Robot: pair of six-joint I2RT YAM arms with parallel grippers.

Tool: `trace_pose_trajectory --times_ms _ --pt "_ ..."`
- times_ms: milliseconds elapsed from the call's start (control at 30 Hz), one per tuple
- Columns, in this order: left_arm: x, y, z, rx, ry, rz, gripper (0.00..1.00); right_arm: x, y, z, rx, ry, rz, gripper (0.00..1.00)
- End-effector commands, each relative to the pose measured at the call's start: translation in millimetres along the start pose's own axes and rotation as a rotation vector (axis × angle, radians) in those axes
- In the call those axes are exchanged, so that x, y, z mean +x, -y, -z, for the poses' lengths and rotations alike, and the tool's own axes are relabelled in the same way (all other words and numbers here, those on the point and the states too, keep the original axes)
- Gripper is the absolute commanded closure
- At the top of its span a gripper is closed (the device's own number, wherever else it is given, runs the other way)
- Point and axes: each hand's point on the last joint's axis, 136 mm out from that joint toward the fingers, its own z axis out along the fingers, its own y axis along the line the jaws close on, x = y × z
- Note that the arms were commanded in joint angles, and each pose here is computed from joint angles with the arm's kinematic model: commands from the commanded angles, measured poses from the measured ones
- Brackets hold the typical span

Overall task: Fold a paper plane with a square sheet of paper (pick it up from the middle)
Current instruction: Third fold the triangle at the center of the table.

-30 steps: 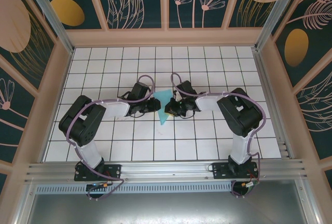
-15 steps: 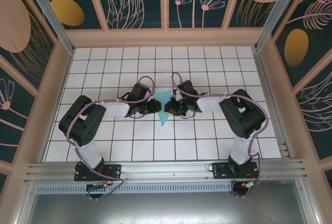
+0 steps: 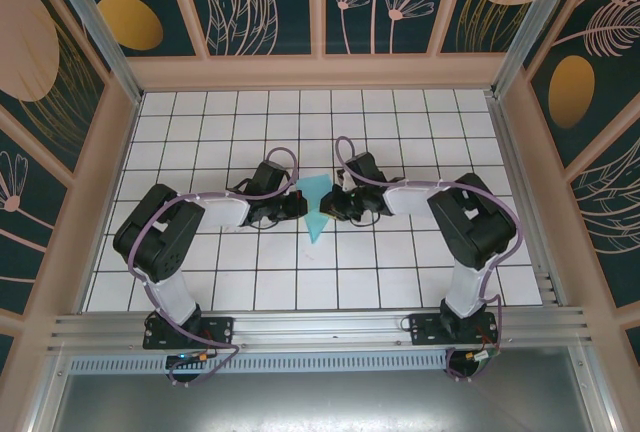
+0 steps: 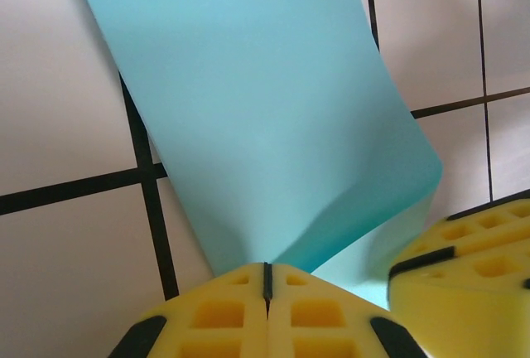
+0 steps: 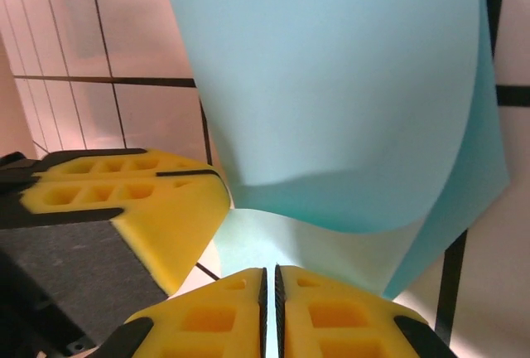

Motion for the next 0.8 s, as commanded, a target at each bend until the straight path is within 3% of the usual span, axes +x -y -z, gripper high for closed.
trace_pose_trajectory --times_ms 0,767 --pt "-6.3 -2.3 -1.4 -0.020 0.015 -0.015 0.95 -4.0 -4.1 6.2 -0.008 0.021 0.056 0.86" --pt "-7.9 -4.4 -8.5 -0.026 0.008 -0.012 0.96 -1.7 37.9 -7.6 0.119 -0.003 -0.003 0.86"
